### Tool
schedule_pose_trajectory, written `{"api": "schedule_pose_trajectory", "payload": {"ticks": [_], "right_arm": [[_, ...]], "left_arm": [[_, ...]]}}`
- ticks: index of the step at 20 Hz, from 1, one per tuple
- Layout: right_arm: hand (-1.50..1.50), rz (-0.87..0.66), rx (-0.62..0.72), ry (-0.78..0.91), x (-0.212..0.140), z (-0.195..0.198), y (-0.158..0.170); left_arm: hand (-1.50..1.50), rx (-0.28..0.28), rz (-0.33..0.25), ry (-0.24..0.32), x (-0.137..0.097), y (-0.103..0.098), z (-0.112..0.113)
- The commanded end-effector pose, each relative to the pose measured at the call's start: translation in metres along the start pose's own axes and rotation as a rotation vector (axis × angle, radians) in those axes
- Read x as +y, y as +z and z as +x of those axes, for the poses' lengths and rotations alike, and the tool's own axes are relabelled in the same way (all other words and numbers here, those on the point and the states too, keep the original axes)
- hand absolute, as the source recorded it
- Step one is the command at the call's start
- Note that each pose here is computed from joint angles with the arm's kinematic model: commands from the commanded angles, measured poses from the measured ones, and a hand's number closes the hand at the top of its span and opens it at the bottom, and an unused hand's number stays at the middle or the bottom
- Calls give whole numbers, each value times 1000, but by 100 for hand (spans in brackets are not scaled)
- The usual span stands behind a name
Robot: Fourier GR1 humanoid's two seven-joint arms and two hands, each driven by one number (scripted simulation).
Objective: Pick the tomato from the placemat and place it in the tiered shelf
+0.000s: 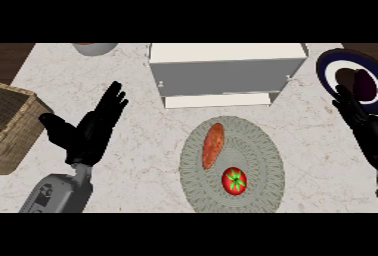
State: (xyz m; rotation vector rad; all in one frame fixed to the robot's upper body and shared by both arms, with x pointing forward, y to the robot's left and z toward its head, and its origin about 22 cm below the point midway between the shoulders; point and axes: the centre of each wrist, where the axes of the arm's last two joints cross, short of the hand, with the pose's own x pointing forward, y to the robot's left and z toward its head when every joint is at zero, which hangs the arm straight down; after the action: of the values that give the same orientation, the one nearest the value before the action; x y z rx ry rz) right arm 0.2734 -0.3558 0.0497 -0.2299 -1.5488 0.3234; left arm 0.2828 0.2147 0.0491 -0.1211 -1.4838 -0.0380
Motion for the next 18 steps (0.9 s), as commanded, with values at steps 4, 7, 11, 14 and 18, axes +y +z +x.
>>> {"api": "schedule_pose_trajectory", "payload": {"ticks": [4, 7, 11, 14, 18], "right_arm": [[-150, 312, -125, -147, 49, 38, -39], [-150, 226, 29, -762, 120, -21, -14], [150, 6, -122, 207, 46, 11, -24], [-150, -115, -143, -68, 119, -43, -15], [-150, -116, -239, -264, 111, -52, -22]], "left_arm": [[0, -91, -25, -211, 11, 0, -7], [0, -92, -3, -202, 8, -3, -1], [0, -82, -7, -274, 12, -1, -18], [0, -89, 17, -293, 14, 0, -26], [0, -67, 0, -277, 24, -2, -36]]}}
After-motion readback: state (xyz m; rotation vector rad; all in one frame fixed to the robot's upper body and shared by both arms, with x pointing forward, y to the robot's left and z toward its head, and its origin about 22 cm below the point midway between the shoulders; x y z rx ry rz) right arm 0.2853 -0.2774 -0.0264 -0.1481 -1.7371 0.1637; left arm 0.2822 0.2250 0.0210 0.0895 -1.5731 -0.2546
